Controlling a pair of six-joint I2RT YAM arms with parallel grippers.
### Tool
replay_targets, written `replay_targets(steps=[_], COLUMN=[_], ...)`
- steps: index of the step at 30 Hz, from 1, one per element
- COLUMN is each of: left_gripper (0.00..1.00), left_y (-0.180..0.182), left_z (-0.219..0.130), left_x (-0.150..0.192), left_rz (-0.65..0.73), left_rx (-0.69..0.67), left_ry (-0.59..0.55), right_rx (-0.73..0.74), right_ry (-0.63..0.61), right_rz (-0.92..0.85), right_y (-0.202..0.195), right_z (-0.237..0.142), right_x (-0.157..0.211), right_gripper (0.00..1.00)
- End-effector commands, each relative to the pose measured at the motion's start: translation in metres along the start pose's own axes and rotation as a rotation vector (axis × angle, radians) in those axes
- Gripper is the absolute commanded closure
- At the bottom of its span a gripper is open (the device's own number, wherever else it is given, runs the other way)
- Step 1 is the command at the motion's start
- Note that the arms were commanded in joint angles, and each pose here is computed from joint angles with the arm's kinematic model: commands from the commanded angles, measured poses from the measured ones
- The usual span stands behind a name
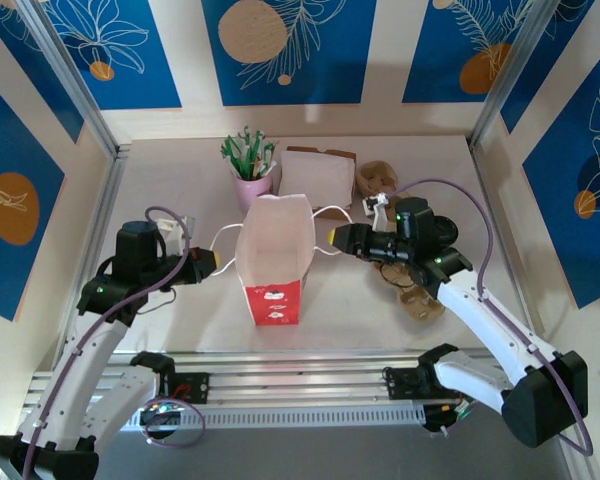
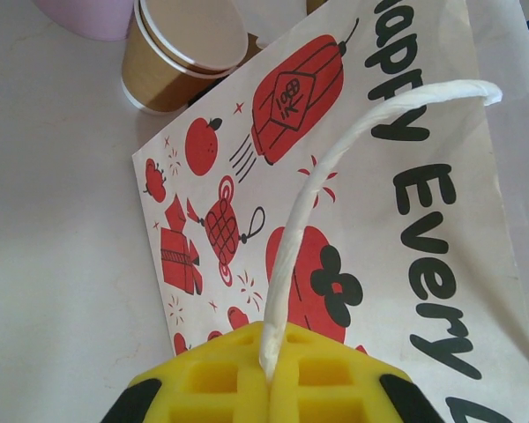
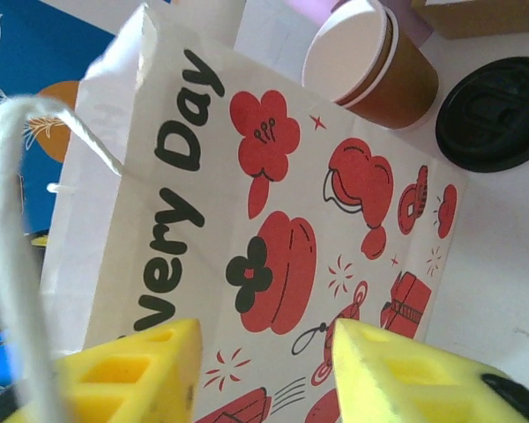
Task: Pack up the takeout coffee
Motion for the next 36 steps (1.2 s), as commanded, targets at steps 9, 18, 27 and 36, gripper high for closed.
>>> replay_targets(steps=[9, 18, 27, 36], left_gripper=[1.0, 1.0, 1.0, 1.0], left_y=[-0.003, -0.003, -0.003, -0.002], left_z=[-0.001, 0.0, 0.0, 0.001], left_x=[0.003, 0.003, 0.004, 0.009], left_rz=[0.007, 0.004, 0.001, -0.002], left_rx=[0.02, 0.023, 0.025, 0.033], left_ry=[0.013, 0.015, 0.016, 0.021], right_rx=[-0.084, -0.104, -0.101, -0.073], right_ry=[0.052, 0.036, -0.016, -0.009], right_rz=[-0.087, -0.112, -0.09, -0.001], right_y=[0.034, 0.047, 0.054, 0.024], right_z=[-0.013, -0.023, -0.03, -0.014], right_x=[0.001, -0.003, -0.017, -0.029], right_gripper=[0.36, 0.26, 0.27, 0.74])
Point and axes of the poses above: each hand's point on the last joint's axis, 136 mm out from that joint toward the fingers, its own z axis out along the fingers, its own y axis along the line the jaws close on, x = y × z, the point moved 6 cm from there along -z, back along the fingers, and after that the axes turned 8 degrees about z, right-handed, at the moved point
